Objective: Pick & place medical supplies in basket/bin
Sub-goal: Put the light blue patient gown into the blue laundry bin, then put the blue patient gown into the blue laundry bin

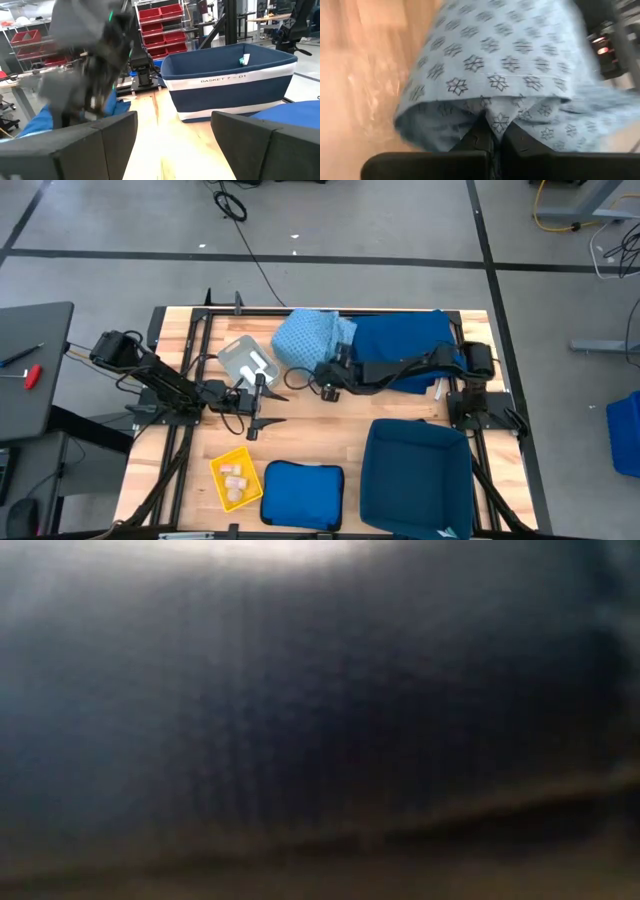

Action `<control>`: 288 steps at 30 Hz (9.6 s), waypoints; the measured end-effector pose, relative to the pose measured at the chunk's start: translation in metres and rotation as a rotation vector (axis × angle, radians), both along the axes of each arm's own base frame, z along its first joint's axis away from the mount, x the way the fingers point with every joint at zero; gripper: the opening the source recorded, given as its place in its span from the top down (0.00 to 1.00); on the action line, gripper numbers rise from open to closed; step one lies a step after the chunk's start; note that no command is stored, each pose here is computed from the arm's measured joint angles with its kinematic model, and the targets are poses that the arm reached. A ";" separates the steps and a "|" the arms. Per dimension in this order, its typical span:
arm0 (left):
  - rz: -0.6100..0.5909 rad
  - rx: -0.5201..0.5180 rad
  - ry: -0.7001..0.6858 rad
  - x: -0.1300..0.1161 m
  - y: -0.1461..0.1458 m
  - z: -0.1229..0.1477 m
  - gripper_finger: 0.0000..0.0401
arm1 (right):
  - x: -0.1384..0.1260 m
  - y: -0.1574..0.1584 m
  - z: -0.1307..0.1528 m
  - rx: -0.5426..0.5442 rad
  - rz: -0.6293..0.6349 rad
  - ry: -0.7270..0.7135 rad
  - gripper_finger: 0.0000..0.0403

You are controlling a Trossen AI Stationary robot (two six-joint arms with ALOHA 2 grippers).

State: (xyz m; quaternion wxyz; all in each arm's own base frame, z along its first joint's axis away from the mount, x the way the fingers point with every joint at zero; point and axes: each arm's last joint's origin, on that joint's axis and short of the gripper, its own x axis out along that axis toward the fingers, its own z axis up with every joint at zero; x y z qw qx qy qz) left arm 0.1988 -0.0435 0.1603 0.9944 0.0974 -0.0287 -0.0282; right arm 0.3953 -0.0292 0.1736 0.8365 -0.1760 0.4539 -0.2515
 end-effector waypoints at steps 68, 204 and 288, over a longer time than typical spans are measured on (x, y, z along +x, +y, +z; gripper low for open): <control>0.004 0.004 0.050 0.000 0.000 -0.005 0.36 | -0.235 0.082 0.250 0.200 0.129 -0.197 0.98; -0.076 -0.003 0.061 0.000 -0.002 -0.006 0.36 | -0.135 0.276 0.159 0.335 0.027 -0.280 0.35; -0.046 -0.047 0.063 0.000 -0.001 -0.006 0.36 | -0.053 -0.140 0.117 0.634 -0.233 0.182 0.35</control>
